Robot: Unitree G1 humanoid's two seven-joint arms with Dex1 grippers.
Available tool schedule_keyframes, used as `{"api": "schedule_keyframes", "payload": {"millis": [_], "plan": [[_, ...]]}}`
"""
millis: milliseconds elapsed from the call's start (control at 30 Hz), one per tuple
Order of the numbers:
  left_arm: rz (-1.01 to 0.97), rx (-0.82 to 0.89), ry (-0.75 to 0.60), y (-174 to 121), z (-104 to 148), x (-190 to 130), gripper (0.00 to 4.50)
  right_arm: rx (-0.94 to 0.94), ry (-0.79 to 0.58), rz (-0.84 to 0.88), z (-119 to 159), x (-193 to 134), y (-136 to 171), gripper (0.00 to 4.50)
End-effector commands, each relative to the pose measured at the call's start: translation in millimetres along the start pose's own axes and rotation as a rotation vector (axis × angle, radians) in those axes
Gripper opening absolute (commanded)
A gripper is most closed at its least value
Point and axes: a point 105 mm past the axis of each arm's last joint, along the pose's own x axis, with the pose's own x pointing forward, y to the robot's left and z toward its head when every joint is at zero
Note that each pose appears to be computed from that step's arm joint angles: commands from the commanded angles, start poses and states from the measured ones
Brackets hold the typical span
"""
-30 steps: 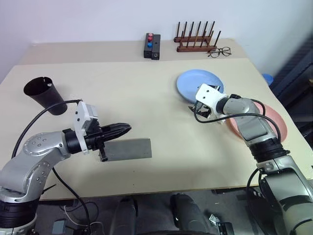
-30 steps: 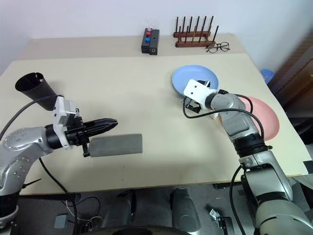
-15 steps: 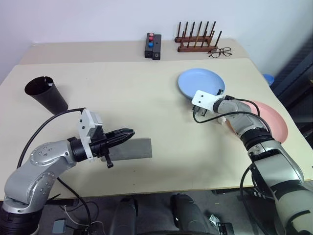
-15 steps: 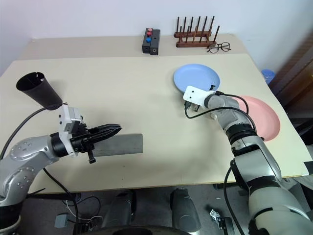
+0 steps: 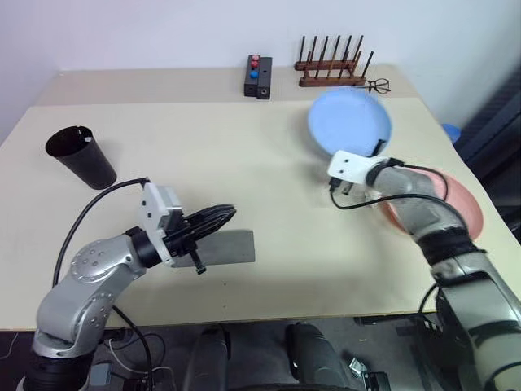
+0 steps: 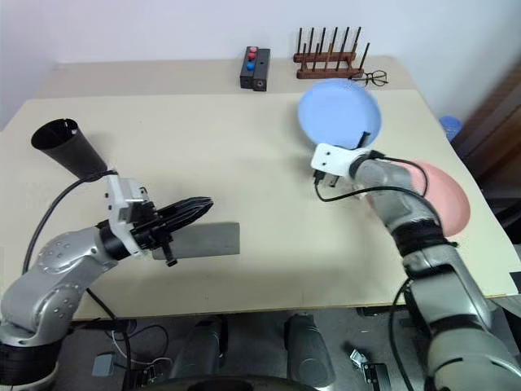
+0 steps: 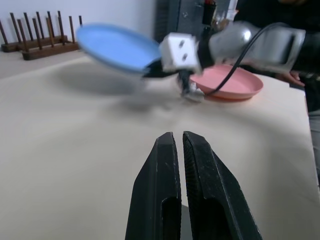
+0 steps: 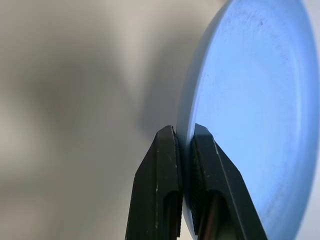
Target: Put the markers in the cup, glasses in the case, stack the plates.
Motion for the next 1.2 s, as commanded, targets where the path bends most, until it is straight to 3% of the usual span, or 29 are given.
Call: {"api": "schedule_keyframes", "payload": {"millis": [33,167,367,633,733,833,933,1067,1200], "plan": [[-0.012,0.034,-0.035,0,9,9,0.21,0.013,0.07,-0.077,-12,-42,-38,0.03],[-0.05,0.006,-0.017,4,8,17,0.21,0.05,0.209,-0.01,-40,-89,-34,0.03],[-0.078,0.012,0.007,12,0,20,0.21,0.175,0.314,0.155,-58,-137,-2,0.03],[-0.084,0.025,0.003,21,-6,20,0.21,0.227,0.352,0.285,-63,-152,33,0.03],[-0.077,0.027,0.002,22,-8,16,0.21,0.239,0.352,0.304,-64,-153,35,0.97],[-0.079,0.029,0.009,21,-11,13,0.21,0.235,0.324,0.297,-60,-152,31,2.42],[-0.083,0.029,0.01,18,-12,14,0.21,0.235,0.241,0.287,-46,-149,21,2.42],[-0.076,0.034,0.001,18,-9,16,0.21,0.272,0.041,0.28,-7,-133,15,2.42],[-0.057,0.038,-0.012,21,-7,16,0.21,0.25,0.026,0.239,1,-100,23,2.42]]}}
